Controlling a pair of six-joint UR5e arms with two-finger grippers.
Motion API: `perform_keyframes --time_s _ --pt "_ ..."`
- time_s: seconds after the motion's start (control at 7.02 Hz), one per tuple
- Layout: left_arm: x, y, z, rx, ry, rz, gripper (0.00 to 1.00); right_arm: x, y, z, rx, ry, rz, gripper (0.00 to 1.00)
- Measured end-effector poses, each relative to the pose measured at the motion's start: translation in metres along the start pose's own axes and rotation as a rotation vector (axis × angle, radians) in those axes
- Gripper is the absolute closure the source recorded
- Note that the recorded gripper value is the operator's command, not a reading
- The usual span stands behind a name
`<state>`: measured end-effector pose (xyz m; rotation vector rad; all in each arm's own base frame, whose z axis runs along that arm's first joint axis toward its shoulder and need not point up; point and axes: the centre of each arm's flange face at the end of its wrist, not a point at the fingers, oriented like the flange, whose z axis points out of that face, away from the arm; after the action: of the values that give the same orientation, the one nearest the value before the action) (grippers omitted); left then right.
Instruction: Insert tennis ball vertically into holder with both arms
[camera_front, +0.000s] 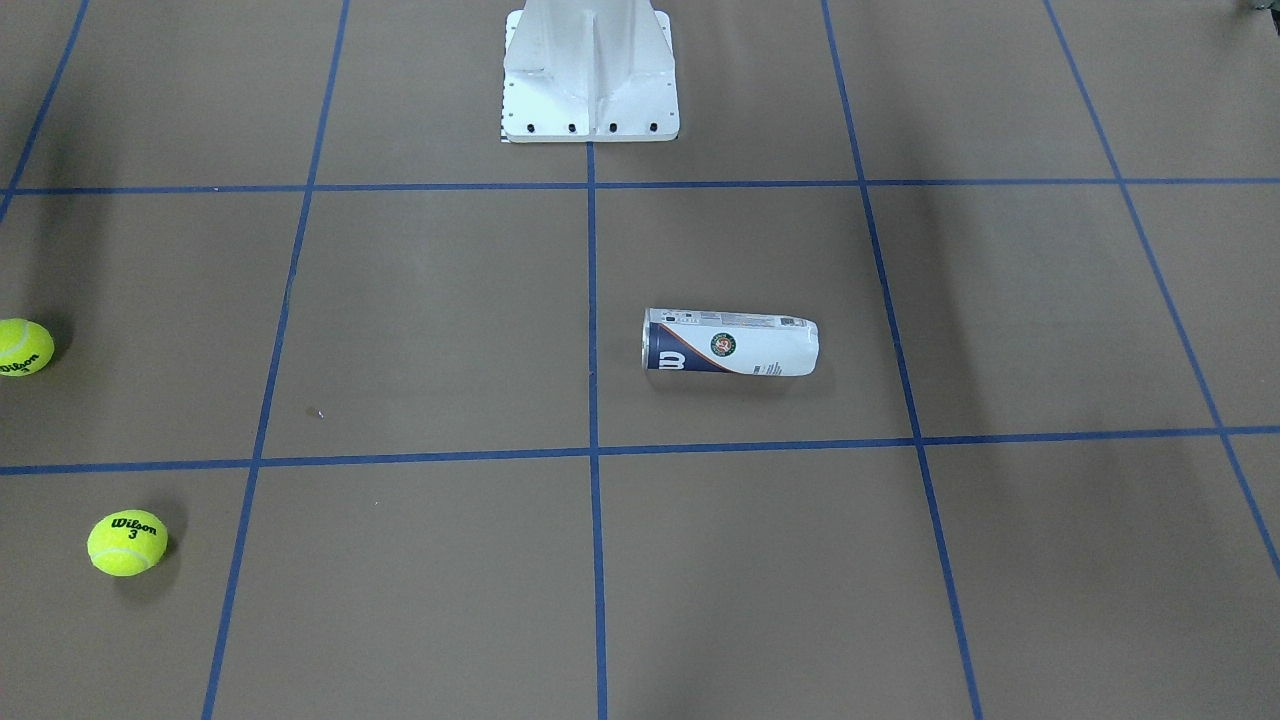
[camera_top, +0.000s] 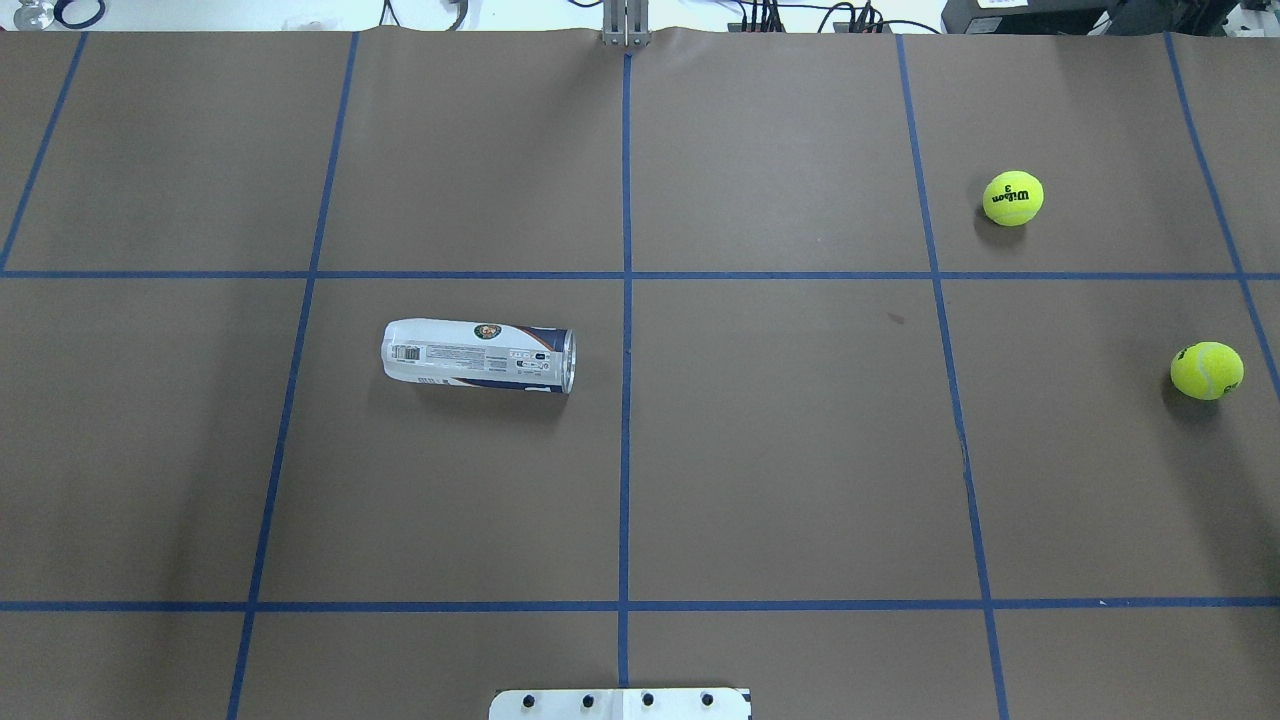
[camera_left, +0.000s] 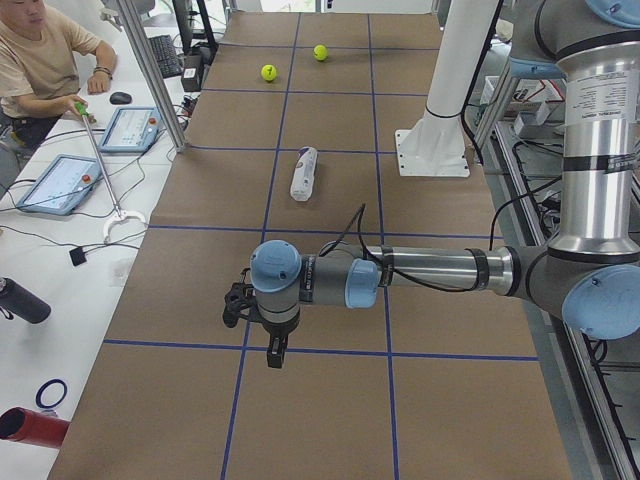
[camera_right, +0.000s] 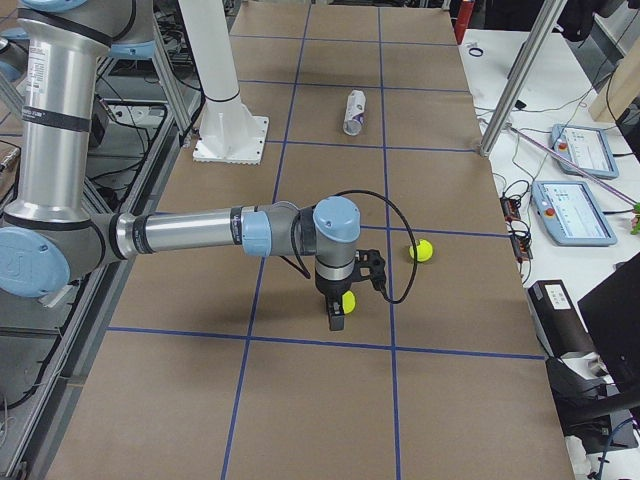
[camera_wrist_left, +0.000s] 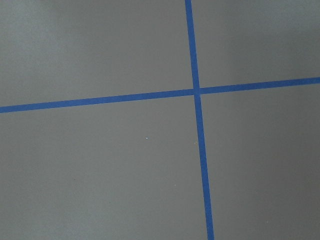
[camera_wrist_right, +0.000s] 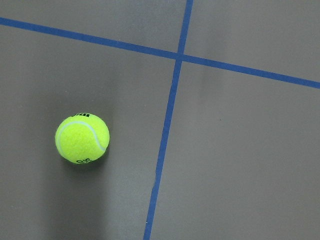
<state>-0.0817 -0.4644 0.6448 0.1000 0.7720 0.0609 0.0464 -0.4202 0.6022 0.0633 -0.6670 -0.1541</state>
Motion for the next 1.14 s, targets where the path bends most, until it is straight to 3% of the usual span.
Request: perform_keyframes --time_s 1.14 --pt "0.0096 -0.0046 0.0037 0.023 -0.001 0.057 0.0 -0.0078 -0.0088 -0.0022 0.007 -0.005 -0.017 0.0"
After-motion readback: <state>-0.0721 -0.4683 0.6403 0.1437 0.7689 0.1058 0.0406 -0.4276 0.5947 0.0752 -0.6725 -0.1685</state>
